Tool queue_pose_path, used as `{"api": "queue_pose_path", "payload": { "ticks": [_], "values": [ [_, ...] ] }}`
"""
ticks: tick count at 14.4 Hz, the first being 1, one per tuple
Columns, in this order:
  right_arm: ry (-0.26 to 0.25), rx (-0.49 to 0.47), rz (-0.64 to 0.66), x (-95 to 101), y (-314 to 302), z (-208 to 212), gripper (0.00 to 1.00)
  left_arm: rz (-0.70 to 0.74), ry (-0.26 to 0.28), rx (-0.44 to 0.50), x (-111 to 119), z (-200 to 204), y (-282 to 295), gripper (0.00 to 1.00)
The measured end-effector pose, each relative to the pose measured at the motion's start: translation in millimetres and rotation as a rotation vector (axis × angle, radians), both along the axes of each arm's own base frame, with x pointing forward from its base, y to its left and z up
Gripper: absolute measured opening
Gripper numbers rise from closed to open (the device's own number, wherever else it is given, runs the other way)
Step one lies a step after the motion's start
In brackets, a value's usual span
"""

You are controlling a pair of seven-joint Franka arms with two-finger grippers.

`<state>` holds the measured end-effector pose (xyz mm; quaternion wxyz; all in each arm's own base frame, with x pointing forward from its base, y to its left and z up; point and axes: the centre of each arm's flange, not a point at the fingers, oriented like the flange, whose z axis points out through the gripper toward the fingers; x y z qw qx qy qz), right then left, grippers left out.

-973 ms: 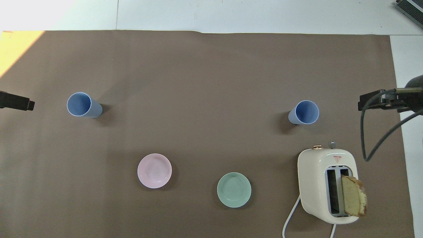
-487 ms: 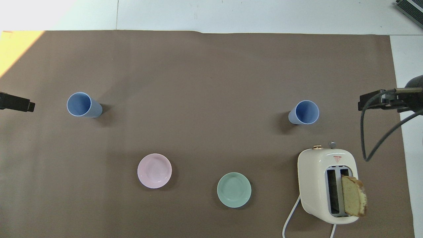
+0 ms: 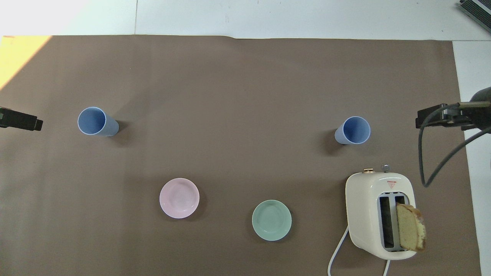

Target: Stack blue cups with both arms

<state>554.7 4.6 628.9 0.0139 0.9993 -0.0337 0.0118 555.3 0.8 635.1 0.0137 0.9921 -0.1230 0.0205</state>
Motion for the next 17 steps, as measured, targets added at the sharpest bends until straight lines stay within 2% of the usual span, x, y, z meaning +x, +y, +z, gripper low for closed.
{"api": "queue_pose_path", "payload": {
  "ticks": [14,17],
  "values": [
    [-0.002,0.000,-0.004,0.3,-1.0,0.2,1.00,0.003,-0.001,0.000,0.1,0.1,2.0,1.00],
    [-0.025,0.001,-0.003,2.8,-0.9,2.0,1.00,0.004,-0.044,0.001,4.5,4.1,2.6,1.00]
  ]
}}
